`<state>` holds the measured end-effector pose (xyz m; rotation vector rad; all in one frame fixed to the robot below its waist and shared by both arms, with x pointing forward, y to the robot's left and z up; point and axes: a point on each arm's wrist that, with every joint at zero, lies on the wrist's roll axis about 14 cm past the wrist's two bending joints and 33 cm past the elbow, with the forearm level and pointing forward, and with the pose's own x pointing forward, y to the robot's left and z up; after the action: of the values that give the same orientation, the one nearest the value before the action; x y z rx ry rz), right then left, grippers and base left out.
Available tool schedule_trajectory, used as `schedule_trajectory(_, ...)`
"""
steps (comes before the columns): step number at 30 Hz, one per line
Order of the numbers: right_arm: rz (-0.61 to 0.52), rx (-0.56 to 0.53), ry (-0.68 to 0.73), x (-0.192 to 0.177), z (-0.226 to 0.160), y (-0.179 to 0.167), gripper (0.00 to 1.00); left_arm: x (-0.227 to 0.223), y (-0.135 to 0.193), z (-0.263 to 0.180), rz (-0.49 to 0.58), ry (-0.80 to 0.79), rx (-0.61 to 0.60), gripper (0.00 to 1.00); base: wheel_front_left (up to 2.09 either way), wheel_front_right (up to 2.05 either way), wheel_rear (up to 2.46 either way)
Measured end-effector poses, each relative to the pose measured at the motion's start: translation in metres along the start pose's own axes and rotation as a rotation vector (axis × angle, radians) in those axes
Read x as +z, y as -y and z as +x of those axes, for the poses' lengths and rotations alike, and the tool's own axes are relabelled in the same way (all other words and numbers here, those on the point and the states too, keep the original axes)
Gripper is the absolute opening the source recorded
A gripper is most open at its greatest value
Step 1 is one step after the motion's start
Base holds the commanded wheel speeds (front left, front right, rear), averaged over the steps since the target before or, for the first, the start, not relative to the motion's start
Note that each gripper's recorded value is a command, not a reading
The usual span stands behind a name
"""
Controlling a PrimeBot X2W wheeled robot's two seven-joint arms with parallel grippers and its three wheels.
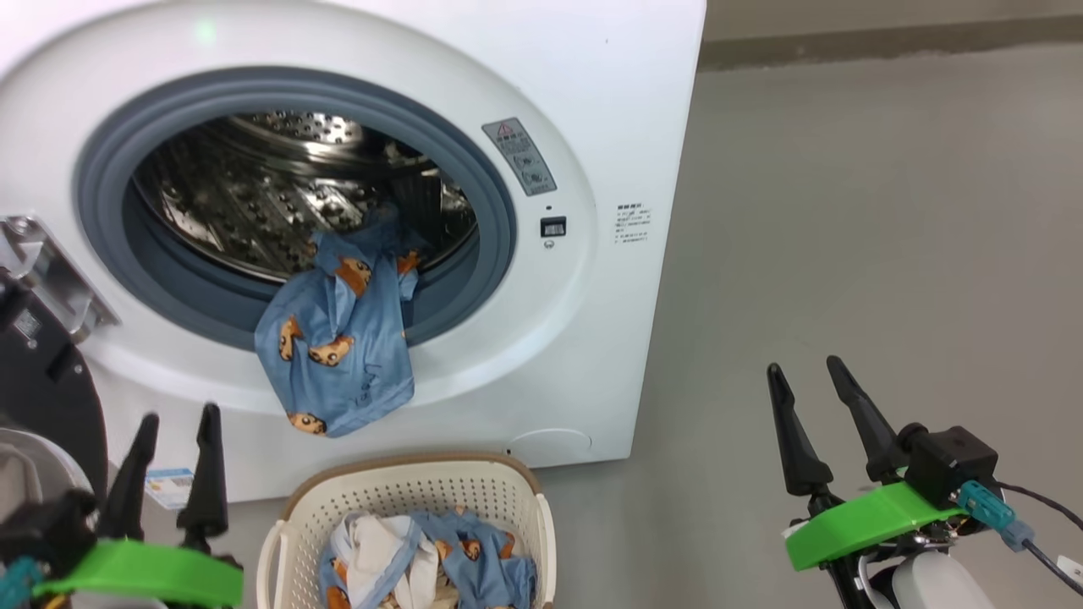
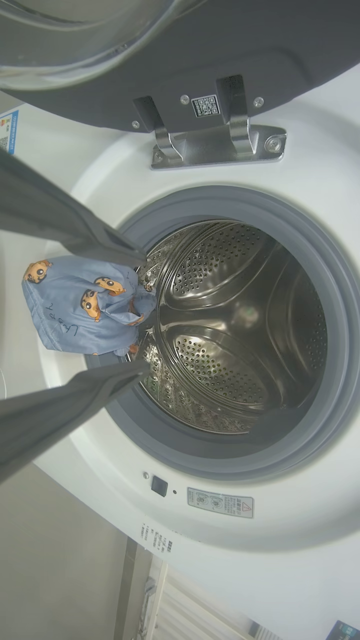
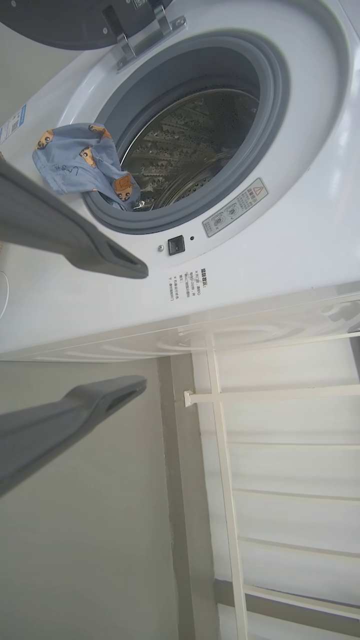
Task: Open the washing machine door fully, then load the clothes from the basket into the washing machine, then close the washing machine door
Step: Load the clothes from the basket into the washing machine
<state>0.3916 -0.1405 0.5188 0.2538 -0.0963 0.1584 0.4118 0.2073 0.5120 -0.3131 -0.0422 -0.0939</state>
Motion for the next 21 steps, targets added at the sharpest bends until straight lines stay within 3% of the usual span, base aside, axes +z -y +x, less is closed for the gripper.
schedule_trajectory(21,-0.025,-0.023,0.012,0.004,-0.014,0.007,1.00,-0.002,0.004,-0.029,0.005,0.023,0.024,1.00,0.00,0.00,0.00)
